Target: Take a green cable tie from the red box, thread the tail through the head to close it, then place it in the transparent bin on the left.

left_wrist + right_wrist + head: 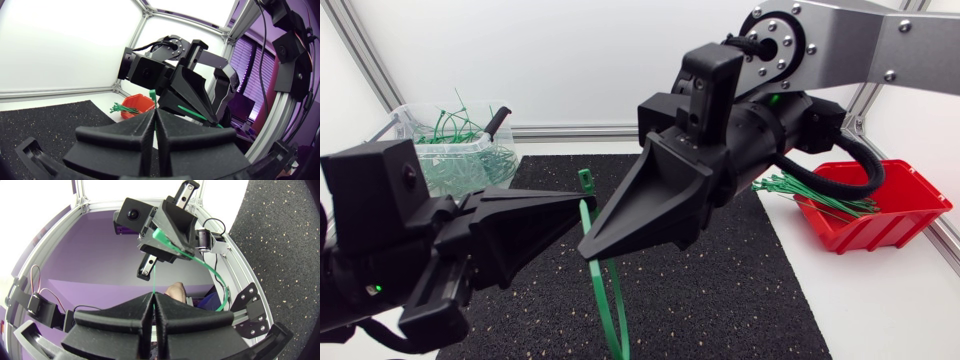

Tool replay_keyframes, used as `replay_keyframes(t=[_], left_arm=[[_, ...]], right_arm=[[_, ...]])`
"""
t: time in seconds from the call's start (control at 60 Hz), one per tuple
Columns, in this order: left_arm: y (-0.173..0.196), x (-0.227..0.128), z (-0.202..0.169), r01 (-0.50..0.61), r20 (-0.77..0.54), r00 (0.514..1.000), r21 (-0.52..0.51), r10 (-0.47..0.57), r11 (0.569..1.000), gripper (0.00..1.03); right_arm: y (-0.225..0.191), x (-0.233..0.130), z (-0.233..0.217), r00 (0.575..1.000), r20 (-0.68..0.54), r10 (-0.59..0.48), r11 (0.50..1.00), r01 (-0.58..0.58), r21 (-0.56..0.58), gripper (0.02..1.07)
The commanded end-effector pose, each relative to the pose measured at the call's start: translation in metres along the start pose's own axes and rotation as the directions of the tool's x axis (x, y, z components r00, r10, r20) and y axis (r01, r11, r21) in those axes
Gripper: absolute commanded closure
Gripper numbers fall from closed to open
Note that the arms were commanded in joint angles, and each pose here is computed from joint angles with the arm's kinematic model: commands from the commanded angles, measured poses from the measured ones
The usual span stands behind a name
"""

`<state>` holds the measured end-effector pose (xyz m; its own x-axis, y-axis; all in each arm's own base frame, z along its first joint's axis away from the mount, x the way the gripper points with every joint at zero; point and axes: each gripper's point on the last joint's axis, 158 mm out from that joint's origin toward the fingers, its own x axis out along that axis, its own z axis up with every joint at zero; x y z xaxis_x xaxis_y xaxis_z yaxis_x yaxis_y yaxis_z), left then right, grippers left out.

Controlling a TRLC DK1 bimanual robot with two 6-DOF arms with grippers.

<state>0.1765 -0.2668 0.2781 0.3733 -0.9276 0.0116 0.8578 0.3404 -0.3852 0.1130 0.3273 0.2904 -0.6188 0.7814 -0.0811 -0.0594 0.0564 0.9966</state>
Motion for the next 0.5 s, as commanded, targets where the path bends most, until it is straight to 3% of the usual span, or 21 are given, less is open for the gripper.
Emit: replay_keyframes(t=[0.0, 0.483], left_arm=[[-0.002, -0.003, -0.002, 0.004, 0.008, 1.000, 0.027, -0.004, 1.000, 1.00], [-0.004, -0.005, -0.015, 0.008, -0.016, 1.000, 0.048, -0.007, 0.999, 1.00]], right_arm=[[0.002, -0.004, 0.005, 1.000, 0.014, 0.016, 1.000, -0.017, 0.008, 1.02], [0.002, -0.003, 0.008, 1.000, 0.013, 0.022, 1.000, -0.022, 0.010, 1.02]])
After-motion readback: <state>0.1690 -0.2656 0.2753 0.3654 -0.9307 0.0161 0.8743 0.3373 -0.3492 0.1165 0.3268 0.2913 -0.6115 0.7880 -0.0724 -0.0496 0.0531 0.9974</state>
